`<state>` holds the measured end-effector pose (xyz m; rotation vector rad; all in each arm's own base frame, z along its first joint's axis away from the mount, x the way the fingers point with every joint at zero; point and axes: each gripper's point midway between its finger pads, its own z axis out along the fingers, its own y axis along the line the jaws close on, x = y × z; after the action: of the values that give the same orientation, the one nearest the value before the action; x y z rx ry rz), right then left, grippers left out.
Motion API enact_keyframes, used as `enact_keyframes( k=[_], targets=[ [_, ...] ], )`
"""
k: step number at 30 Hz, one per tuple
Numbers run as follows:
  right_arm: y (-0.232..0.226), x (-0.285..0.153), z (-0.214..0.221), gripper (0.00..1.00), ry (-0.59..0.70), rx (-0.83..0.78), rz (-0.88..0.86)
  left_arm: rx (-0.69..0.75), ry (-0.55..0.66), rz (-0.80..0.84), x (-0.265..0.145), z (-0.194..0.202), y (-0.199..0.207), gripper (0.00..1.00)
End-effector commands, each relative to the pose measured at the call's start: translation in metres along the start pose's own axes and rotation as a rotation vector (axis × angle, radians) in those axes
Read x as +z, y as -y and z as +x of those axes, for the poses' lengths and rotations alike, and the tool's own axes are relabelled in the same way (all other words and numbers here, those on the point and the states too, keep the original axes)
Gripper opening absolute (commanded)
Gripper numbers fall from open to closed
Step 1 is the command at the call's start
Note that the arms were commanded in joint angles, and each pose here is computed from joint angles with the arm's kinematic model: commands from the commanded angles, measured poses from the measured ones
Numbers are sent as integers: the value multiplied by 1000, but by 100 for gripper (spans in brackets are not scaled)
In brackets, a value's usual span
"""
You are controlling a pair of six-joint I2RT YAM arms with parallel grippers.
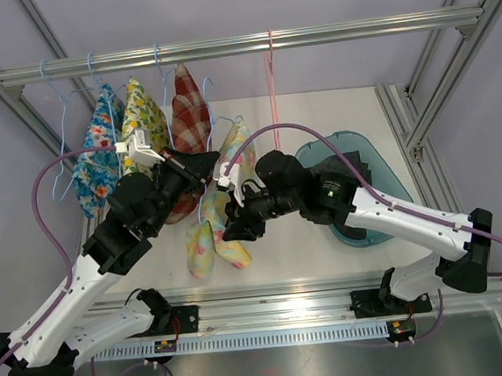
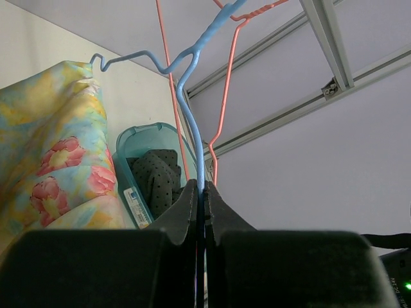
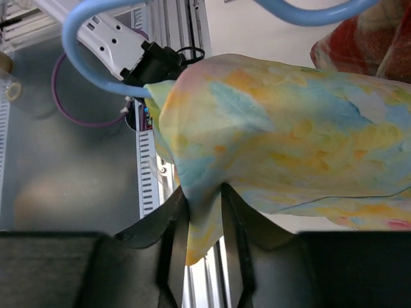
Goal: Remove the skirt from the hanger
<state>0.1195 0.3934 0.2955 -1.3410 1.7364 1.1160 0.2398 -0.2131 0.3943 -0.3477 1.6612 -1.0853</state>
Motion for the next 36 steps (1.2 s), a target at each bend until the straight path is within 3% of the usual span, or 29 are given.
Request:
enact_keyframes(
  k=[1, 3, 4, 5, 8, 12, 18, 27, 36],
  targets=[
    [1, 6, -26, 30, 68, -26, 17, -56, 118, 122, -7, -34, 37, 0],
    [0, 4, -34, 17, 77, -62, 12, -44, 114, 123, -10, -33, 34, 0],
    [-7, -1, -39, 2, 83, -99, -30, -34, 108, 115, -10, -30, 29, 0],
    [-12, -8, -36, 0, 56, -128, -65, -9, 102, 107, -11, -27, 25, 0],
    [-32, -46, -54, 0, 91, -338, -203, 59, 65, 90, -14, -14, 11, 0],
    [-31, -95, -90, 0, 221, -499, -138, 186, -8, 91, -19, 12, -13, 0],
    [-15, -136, -106, 0, 281, -504, -1, 283, -3, 89, -35, 20, -37, 0],
    [0, -162, -104, 0, 301, -506, 131, 371, 6, 129, -54, 10, -30, 0],
    [5, -218, -150, 0, 438, -539, 314, 414, -13, 111, -54, 10, -32, 0]
  ],
)
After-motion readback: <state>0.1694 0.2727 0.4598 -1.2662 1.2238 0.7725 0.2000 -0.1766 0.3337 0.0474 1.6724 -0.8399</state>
